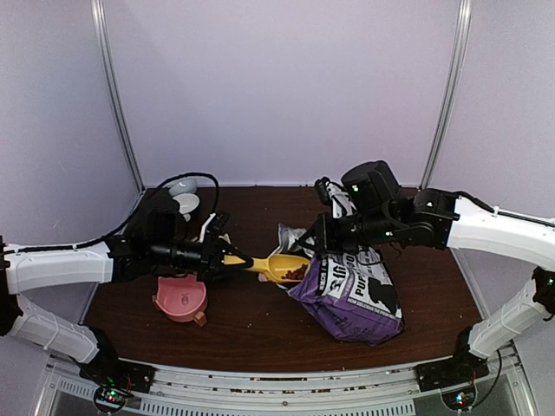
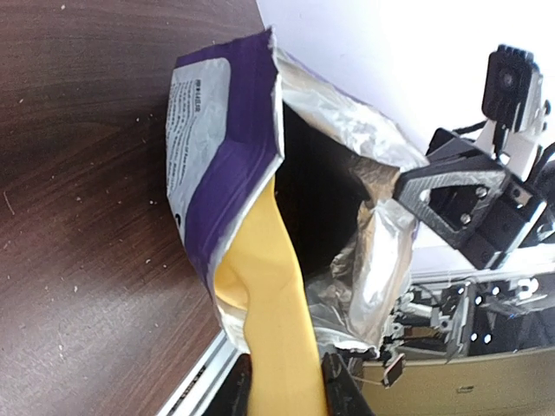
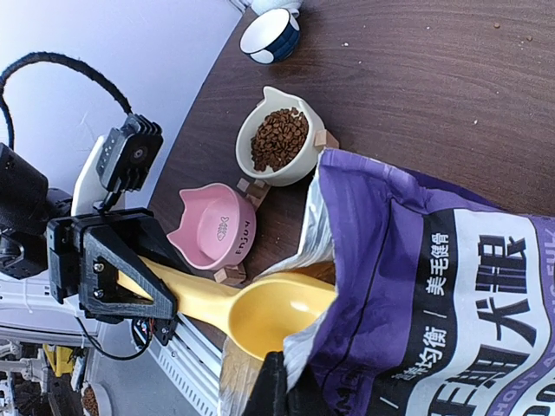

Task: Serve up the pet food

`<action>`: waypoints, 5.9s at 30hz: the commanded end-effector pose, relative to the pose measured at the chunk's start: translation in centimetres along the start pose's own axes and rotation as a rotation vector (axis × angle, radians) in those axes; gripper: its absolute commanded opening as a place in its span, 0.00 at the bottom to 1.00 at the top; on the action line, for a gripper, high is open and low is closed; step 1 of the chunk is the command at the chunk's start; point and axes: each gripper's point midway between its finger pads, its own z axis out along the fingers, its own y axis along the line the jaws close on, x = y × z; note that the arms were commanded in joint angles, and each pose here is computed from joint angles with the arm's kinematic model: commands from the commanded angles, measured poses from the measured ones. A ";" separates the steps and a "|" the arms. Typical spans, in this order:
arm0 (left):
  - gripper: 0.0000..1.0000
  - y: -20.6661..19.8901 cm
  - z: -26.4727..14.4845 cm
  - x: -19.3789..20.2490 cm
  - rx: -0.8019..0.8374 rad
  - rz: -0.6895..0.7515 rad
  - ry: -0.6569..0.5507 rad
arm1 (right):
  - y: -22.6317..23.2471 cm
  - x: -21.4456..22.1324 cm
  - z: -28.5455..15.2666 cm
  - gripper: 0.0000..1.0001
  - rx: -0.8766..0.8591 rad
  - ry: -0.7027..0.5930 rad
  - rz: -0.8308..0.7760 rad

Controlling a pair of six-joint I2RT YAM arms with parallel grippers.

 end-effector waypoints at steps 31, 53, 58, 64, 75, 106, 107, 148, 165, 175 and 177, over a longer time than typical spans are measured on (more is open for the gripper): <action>0.00 -7.1 -8.4 -0.8 0.343 0.109 -0.213 | 1.2 -4.1 -3.6 0.00 -0.073 -0.179 0.048; 0.00 -7.2 -11.0 -3.8 0.316 0.050 -0.362 | 0.5 -4.1 -3.6 0.00 -0.055 -0.181 0.056; 0.00 -3.6 -12.9 -4.4 0.226 -0.023 -0.454 | 0.3 -4.1 -3.5 0.00 -0.052 -0.181 0.058; 0.00 1.9 -15.4 -4.2 0.096 -0.093 -0.530 | 0.1 -4.1 -3.4 0.00 -0.048 -0.178 0.058; 0.00 8.3 -18.3 -2.0 -0.065 -0.165 -0.600 | -0.4 -4.1 -3.2 0.00 -0.044 -0.173 0.064; 0.00 8.2 -21.4 2.3 -0.206 -0.283 -0.744 | -2.2 -4.8 -3.0 0.00 -0.069 -0.153 0.050; 0.00 8.1 -21.5 2.4 -0.208 -0.286 -0.749 | -2.3 -4.9 -2.9 0.00 -0.071 -0.153 0.051; 0.00 6.0 -24.8 7.2 -0.573 -0.242 -0.638 | -3.7 -4.7 -3.1 0.00 -0.083 -0.134 0.037; 0.00 5.1 -25.2 5.4 -0.696 -0.101 -0.441 | -4.5 -4.7 -3.4 0.00 -0.057 -0.141 0.046; 0.00 5.6 -25.6 4.9 -0.767 -0.048 -0.359 | -4.5 -4.6 -3.4 0.00 -0.055 -0.136 0.048; 0.00 5.6 -25.6 4.7 -0.773 -0.039 -0.351 | -4.5 -4.5 -3.3 0.00 -0.056 -0.131 0.050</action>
